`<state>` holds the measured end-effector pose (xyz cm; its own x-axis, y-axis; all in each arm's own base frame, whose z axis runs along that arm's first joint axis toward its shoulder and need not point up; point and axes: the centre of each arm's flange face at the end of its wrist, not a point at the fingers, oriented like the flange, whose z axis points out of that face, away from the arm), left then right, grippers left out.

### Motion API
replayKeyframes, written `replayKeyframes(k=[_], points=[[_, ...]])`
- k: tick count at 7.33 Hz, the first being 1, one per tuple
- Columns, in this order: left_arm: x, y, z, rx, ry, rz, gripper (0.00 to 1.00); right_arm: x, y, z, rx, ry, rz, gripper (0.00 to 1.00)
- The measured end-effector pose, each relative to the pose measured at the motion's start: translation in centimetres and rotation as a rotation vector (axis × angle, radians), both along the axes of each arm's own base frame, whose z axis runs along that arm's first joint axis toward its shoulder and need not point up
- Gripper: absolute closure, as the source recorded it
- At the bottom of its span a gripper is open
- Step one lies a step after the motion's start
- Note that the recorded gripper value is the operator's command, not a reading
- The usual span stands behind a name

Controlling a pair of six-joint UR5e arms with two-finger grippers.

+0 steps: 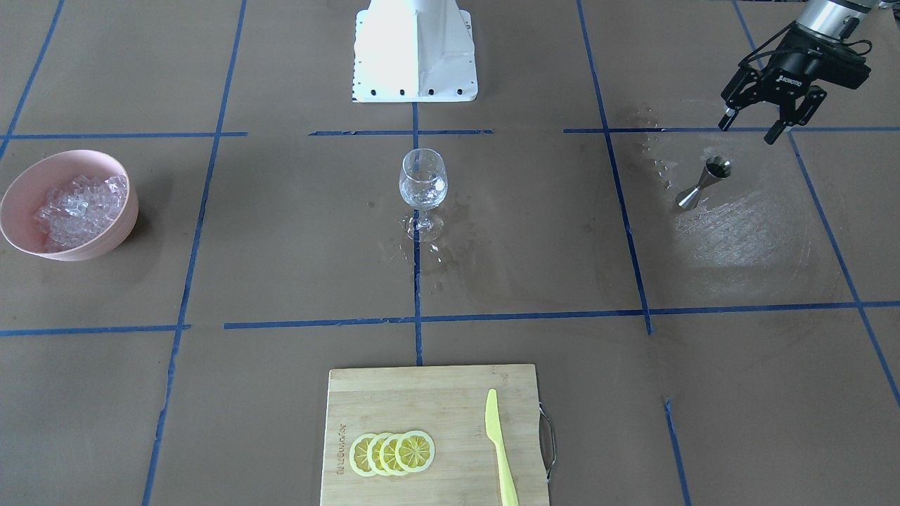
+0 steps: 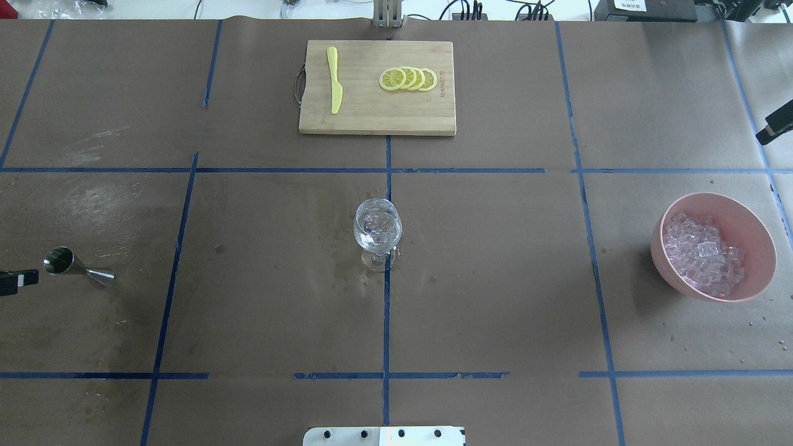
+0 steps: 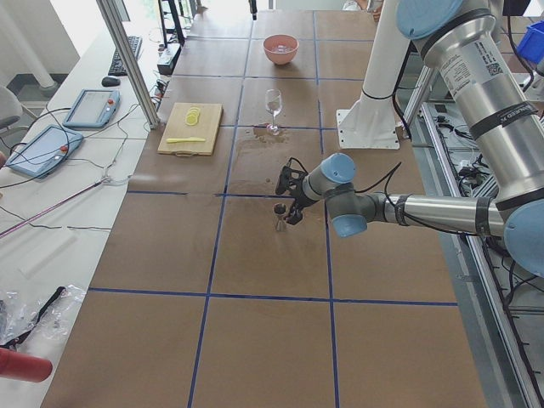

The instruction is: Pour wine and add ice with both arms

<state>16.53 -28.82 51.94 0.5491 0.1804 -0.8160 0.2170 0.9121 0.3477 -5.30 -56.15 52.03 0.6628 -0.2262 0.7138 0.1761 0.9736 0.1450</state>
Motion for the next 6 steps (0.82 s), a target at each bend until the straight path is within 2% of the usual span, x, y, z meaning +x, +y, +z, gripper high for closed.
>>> replayKeyframes(k=[2,3,6], points=[[2.5,1.2,0.3,-0.049,-0.008,-0.006,0.05,-0.4,-0.1,-0.2,0.005,0.0,-0.006,0.0],[3.6,1.5,0.8,-0.063,-0.038,-0.022,0.05,-0.5,-0.1,-0.2,0.005,0.0,-0.009,0.0],[7.4,3.3,1.5,-0.103,-0.067,-0.13,0.01,-1.2,-0.1,-0.1,0.003,0.001,-0.021,0.0]])
